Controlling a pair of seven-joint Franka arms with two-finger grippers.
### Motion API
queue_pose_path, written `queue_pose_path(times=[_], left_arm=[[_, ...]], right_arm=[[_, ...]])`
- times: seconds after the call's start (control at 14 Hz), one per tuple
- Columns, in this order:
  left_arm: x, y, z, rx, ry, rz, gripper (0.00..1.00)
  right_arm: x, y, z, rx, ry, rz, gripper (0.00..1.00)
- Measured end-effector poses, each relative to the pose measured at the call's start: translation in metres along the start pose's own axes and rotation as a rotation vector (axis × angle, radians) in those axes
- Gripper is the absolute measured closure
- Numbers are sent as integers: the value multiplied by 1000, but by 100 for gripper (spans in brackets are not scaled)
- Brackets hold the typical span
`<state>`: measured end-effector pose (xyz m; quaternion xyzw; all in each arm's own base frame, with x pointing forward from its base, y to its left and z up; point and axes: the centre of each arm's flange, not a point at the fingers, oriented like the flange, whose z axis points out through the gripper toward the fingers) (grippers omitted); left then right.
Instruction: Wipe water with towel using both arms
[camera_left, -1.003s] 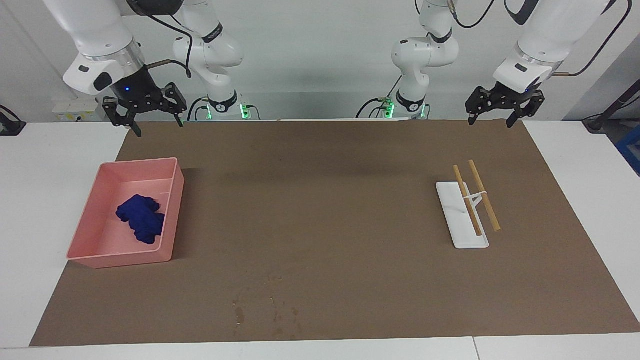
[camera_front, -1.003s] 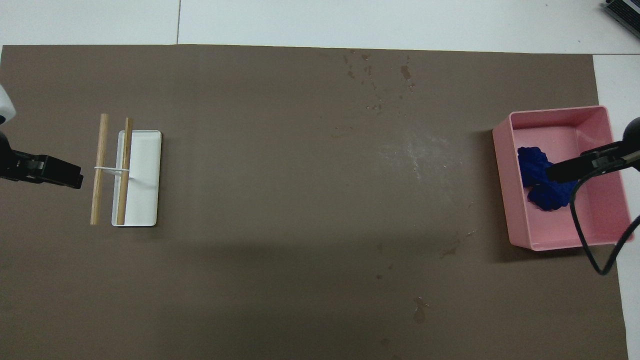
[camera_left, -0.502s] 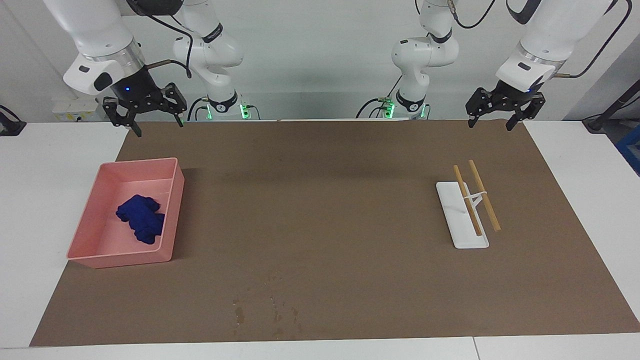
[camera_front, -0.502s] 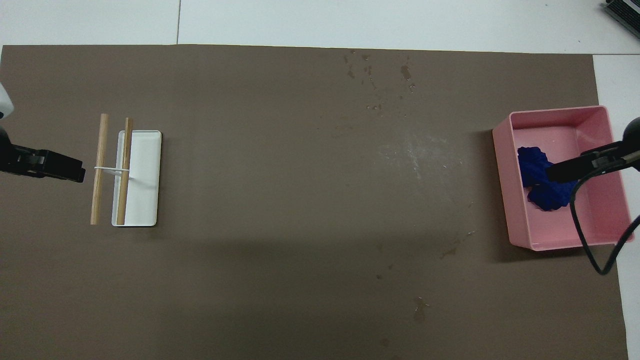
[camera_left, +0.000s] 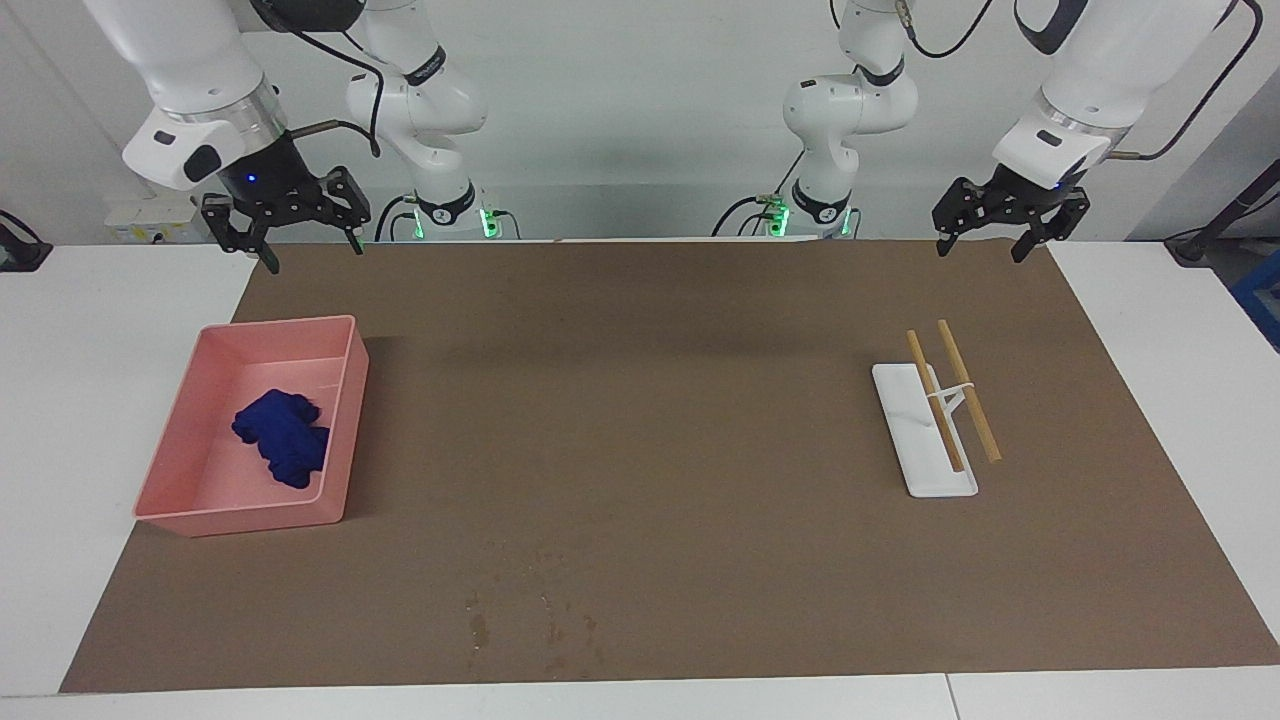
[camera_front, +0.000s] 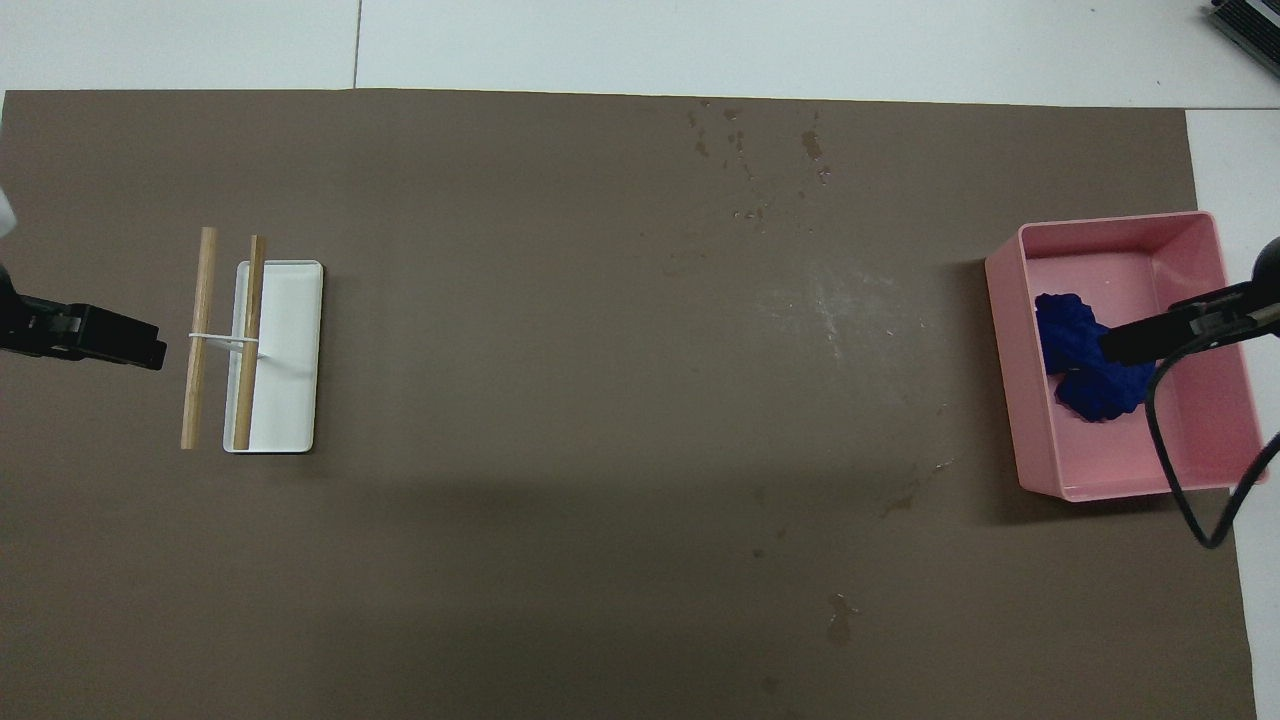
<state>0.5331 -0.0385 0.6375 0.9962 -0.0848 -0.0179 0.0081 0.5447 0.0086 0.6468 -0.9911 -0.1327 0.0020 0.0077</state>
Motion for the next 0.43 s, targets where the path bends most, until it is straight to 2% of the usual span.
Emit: queue_pose_path(times=[0.43], left_arm=[[0, -3, 0, -2, 2, -5, 0]], right_arm=[[0, 0, 0, -2, 0, 0, 0]])
